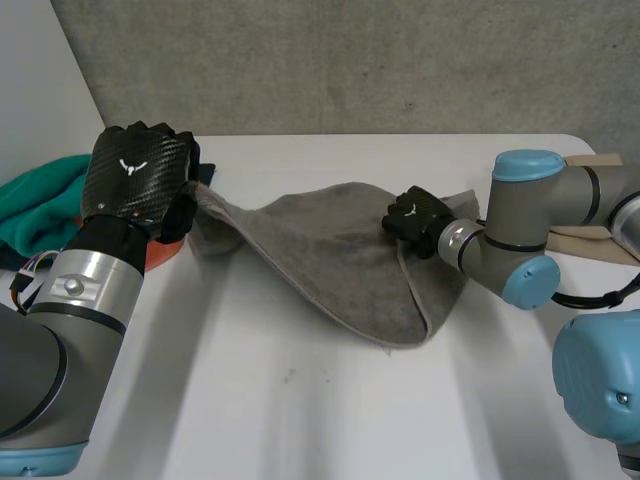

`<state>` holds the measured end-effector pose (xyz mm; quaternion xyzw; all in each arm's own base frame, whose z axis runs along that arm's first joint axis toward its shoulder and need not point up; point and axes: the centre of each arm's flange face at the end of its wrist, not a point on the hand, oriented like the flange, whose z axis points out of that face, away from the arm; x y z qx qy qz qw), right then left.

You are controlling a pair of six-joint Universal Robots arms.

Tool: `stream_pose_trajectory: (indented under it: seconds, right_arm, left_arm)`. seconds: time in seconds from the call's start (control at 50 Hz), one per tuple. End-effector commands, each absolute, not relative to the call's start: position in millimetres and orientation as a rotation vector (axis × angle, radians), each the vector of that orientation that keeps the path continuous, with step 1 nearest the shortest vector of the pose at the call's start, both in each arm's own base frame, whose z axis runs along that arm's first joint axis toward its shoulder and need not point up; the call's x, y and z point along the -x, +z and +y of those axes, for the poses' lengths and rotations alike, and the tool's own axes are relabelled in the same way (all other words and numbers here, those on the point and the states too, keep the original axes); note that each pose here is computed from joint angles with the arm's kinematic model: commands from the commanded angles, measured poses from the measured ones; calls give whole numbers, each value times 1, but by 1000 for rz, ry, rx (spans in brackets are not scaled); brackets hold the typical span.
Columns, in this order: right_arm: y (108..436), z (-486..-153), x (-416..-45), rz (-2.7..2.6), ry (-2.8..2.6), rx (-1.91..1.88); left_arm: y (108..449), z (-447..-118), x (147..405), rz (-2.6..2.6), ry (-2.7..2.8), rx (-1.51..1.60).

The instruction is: Fold the laundry.

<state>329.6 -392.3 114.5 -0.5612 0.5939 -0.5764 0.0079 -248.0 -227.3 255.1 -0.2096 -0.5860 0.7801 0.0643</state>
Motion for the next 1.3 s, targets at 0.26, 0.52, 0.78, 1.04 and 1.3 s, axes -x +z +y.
stream_pose_trajectory:
  seconds: [0.26, 0.52, 0.78, 1.04, 1.3]
  right_arm:
    - [290, -368, -249, 1984, -2309, 1456]
    - [397, -299, -177, 2091, -2395, 1205]
    - [373, -289, -173, 2211, -2209, 1218]
    - [290, -400, -186, 2402, -2174, 1215]
    - [398, -436, -201, 1256, -3152, 494]
  left_arm:
    - [304, -245, 212, -1728, 2549, 499]
    - [348, -253, 177, -1934, 2528, 432]
    - [324, -288, 184, -2160, 2263, 551]
    - [265, -399, 224, -2194, 2223, 662]
    - [416, -438, 233, -934, 3107, 253]
